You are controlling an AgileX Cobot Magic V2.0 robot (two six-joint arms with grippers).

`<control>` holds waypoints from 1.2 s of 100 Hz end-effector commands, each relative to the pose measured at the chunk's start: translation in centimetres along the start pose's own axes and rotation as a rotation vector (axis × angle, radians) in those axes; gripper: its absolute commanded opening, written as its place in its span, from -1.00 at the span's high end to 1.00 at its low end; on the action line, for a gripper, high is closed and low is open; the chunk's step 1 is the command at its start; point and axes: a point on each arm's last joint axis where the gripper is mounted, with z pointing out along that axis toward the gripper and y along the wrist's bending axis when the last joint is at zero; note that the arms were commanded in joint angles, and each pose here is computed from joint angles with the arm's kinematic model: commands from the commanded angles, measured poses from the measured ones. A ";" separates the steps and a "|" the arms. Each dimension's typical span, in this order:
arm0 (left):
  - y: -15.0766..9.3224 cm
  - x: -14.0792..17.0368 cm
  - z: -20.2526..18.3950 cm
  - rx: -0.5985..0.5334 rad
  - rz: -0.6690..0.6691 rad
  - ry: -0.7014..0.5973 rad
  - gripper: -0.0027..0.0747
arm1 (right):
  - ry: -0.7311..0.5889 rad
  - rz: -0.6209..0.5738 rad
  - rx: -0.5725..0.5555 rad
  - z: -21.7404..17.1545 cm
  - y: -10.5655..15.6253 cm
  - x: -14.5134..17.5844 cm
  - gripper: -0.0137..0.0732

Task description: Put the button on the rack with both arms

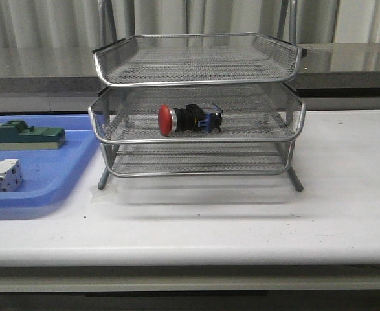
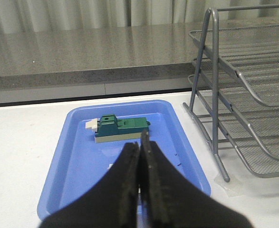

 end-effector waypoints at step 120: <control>0.4 -1.5 -0.1 -0.037 -0.019 -0.083 0.98 | -0.444 0.024 0.086 -4.2 0.8 4.1 0.82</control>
